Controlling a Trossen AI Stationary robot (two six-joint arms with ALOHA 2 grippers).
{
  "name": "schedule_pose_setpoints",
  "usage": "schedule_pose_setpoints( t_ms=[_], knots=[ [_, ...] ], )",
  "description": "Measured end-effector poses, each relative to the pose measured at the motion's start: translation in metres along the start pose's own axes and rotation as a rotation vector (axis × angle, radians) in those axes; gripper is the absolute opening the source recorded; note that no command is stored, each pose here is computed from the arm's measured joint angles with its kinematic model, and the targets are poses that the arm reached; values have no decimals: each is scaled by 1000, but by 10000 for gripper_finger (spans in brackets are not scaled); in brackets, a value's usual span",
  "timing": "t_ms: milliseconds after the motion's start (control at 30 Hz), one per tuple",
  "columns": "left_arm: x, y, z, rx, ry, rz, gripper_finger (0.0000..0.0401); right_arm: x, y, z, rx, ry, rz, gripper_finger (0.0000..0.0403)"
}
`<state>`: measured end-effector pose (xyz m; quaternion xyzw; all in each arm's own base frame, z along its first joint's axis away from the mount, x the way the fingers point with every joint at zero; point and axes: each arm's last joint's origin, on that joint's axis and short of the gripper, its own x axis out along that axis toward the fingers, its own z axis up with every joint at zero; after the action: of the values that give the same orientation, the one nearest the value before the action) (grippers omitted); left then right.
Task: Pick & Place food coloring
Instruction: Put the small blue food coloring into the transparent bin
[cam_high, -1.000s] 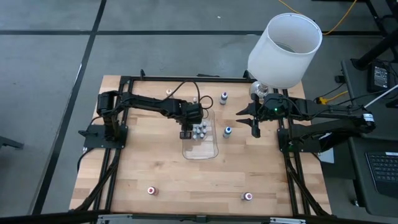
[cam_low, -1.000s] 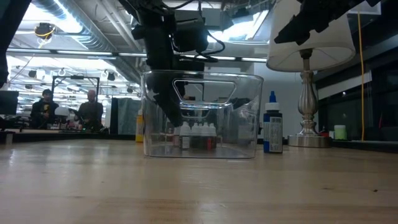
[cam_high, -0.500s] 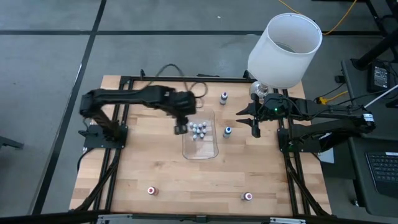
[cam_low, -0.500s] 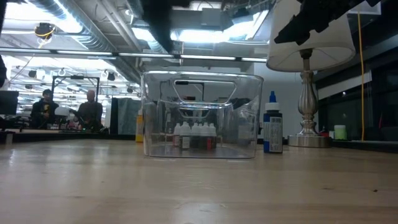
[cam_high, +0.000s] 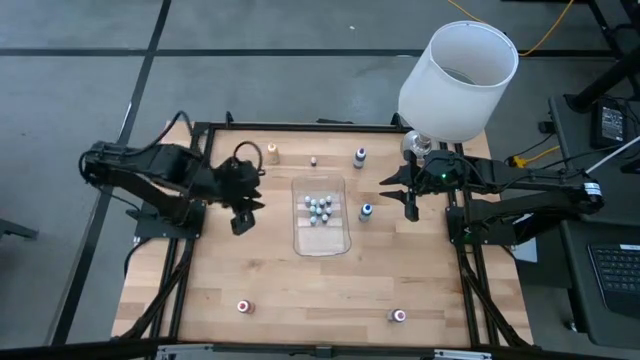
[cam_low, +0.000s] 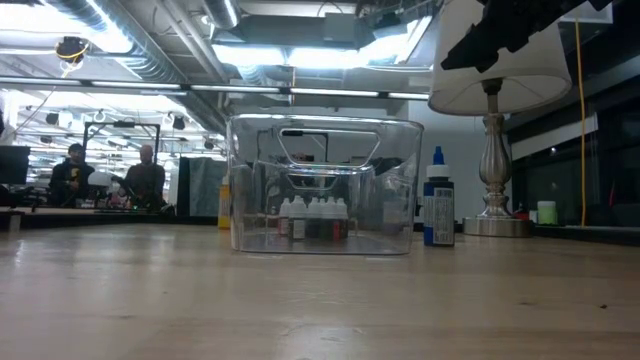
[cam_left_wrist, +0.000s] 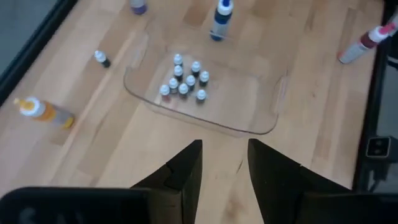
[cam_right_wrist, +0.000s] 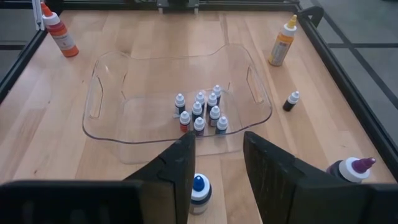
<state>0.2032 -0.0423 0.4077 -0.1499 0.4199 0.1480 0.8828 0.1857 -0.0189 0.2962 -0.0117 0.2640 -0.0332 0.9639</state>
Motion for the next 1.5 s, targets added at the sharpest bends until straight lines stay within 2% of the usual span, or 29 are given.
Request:
schedule_pose_setpoints(
  t_ms=[200, 333, 467, 700, 833, 1100, 1333, 1500],
  knots=[
    [-3, -9, -6, -77, 7, -28, 120, 0, 0, 0, 0, 0, 1, 138],
    [-3, -13, -5, -37, -15, -46, 120, 0, 0, 0, 1, 0, 0, 138],
    [0, -4, 2, -6, -36, -6, 120, 0, 0, 0, 1, 0, 0, 138],
    [15, 37, 29, 95, -17, 8, 120, 0, 0, 0, 2, 0, 0, 138],
    [42, 70, 53, 175, 9, 2, 120, 0, 0, 0, 1, 0, 0, 138],
    [93, 129, 82, 356, 80, 37, 120, 0, 0, 0, 1, 0, 0, 138],
    [116, 156, 108, 441, 67, 22, 120, 0, 0, 0, 1, 0, 0, 138],
    [144, 174, 113, 412, 84, 24, 120, 0, 0, 0, 1, 0, 0, 138]
  ],
)
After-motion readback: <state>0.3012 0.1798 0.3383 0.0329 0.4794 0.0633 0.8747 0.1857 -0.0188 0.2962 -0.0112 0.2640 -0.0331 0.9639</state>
